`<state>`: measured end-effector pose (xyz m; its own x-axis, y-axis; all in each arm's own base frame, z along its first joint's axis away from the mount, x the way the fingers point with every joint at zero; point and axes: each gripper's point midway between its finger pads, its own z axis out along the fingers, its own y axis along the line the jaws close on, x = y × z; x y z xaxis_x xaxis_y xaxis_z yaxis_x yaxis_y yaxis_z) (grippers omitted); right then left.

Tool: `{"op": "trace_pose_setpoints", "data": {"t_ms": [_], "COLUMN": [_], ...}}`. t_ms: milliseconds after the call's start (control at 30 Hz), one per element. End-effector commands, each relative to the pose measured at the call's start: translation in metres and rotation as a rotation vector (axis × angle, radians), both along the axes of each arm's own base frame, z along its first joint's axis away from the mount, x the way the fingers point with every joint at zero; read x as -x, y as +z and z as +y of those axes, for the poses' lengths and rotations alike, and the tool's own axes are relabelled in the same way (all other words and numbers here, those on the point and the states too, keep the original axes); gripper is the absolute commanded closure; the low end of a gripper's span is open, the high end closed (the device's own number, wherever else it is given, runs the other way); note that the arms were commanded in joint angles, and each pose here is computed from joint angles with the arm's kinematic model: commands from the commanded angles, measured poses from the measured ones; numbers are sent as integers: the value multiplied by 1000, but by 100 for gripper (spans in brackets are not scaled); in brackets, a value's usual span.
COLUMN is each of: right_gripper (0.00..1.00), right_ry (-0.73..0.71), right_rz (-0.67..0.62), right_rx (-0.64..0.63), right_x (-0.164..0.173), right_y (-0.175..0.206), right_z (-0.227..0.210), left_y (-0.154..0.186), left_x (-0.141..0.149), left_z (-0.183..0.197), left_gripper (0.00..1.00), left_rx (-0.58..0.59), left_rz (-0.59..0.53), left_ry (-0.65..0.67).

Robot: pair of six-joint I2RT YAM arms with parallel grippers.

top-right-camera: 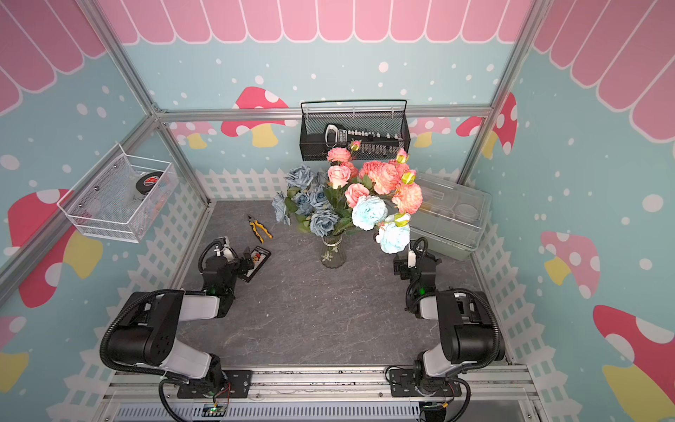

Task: Pick out pink flowers from the vase
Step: Adjust the vase at the center of the board.

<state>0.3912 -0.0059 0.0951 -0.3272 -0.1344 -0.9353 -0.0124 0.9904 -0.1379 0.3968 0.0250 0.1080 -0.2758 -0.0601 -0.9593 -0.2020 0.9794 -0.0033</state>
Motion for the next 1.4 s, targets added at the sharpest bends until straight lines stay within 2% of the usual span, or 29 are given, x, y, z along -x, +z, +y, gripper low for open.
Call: {"op": "trace_pose_setpoints", "data": {"t_ms": [0, 833, 1000, 1067, 1133, 1267, 1367], "right_gripper": [1, 1, 1, 1, 1, 1, 2], "right_ry": [1, -6, -46, -22, 8, -59, 58], "right_rz": [-13, -11, -4, -12, 39, 109, 37], "right_rx": [12, 11, 2, 2, 7, 10, -17], "right_x": [-1, -1, -2, -5, -9, -18, -14], "right_y": [4, 3, 4, 11, 21, 37, 67], "right_z": [-1, -3, -10, -6, -1, -10, 19], "left_y": [8, 8, 8, 8, 8, 8, 8], "left_x": [-3, -3, -3, -3, -3, -3, -3], "left_z": [2, 2, 2, 2, 2, 2, 2], "left_gripper": [1, 1, 1, 1, 1, 1, 1], "left_rx": [-1, -2, -1, -1, -1, -1, -1], "left_rz": [-25, -25, -23, -23, -23, -23, -23], "left_ry": [9, 7, 7, 7, 8, 7, 6]}}
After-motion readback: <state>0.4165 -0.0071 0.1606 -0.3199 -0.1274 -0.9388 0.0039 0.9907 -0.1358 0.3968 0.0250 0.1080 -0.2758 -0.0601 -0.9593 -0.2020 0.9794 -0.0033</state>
